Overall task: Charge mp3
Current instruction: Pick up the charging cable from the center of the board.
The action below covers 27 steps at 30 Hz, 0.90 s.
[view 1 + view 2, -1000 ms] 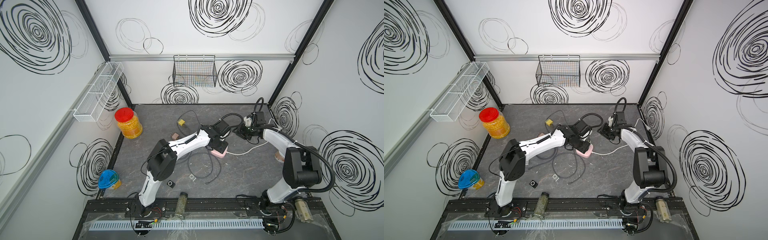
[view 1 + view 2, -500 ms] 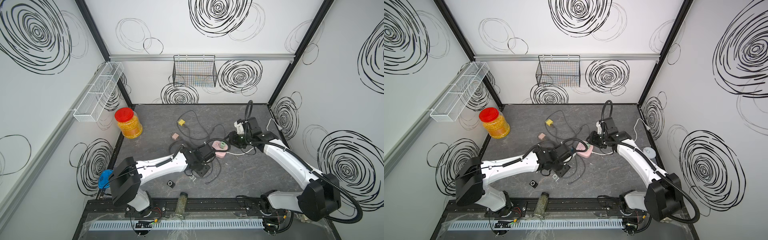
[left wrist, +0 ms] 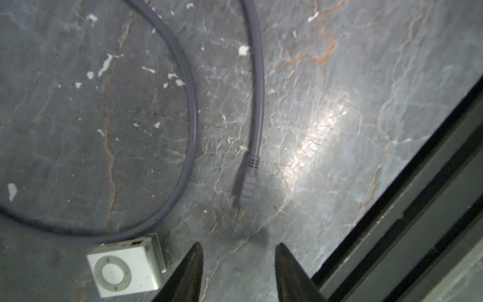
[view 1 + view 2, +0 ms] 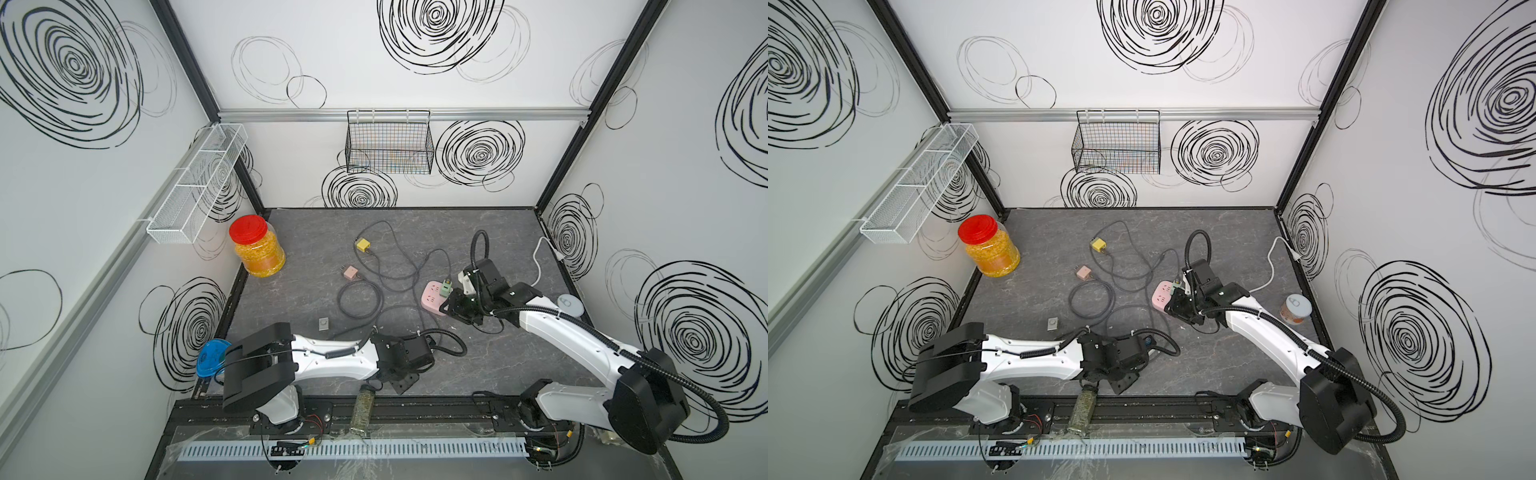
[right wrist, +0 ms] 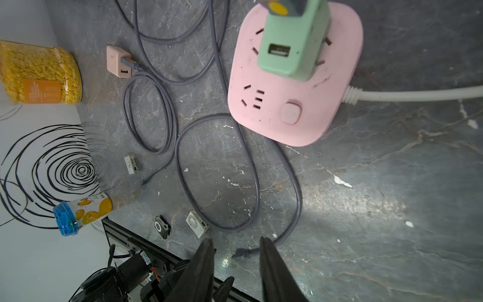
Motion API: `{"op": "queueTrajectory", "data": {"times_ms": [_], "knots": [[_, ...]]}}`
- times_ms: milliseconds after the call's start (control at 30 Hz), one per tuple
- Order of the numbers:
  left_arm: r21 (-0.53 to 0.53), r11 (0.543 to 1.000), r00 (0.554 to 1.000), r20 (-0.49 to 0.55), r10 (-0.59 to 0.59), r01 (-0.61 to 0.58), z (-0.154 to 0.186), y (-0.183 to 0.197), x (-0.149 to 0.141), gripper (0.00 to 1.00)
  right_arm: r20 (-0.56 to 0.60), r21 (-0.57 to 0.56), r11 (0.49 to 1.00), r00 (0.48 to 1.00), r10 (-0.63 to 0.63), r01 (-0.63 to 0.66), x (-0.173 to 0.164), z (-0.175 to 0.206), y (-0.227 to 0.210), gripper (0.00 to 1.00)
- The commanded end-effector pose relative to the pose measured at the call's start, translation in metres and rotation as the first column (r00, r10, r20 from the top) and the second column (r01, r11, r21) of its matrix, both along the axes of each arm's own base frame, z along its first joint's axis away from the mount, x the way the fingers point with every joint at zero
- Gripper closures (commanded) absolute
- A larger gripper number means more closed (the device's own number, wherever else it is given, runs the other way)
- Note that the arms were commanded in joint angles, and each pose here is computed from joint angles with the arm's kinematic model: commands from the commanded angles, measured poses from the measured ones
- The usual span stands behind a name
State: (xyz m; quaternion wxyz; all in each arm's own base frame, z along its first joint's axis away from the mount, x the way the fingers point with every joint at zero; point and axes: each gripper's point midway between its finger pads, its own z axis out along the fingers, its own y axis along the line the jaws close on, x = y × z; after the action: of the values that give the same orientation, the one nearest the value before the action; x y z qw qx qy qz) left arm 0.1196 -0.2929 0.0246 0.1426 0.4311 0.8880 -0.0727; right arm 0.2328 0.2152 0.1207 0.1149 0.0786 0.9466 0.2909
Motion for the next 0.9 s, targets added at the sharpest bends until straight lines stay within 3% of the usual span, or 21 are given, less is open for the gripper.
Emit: {"op": "queueTrajectory", "data": {"times_ms": [0,167,500,733,867], "knots": [[-0.072,0.997,1.000,0.014,0.007,-0.005,0.000,-0.019,0.005,0.51,0.017,0.023,1.000,1.000,-0.020,0.019,-0.001,0.004,0.002,0.68],[-0.041,0.999,1.000,-0.015,-0.013,0.012,-0.014,-0.022,0.002,0.52,0.025,0.021,0.999,0.999,-0.025,0.025,-0.002,0.004,0.000,0.70],[-0.037,0.999,0.994,-0.112,0.002,-0.007,-0.031,-0.014,-0.005,0.64,0.029,0.009,0.999,0.999,-0.033,0.032,-0.004,0.002,-0.005,0.71],[0.000,1.000,0.987,-0.161,0.024,-0.025,-0.036,0.001,-0.015,0.66,0.032,0.005,0.999,0.999,-0.037,0.037,-0.006,0.001,-0.008,0.71],[0.022,0.999,0.983,-0.179,0.045,-0.042,-0.043,0.014,-0.020,0.72,0.040,0.007,0.999,0.998,-0.039,0.039,-0.005,0.003,-0.009,0.71]]}}
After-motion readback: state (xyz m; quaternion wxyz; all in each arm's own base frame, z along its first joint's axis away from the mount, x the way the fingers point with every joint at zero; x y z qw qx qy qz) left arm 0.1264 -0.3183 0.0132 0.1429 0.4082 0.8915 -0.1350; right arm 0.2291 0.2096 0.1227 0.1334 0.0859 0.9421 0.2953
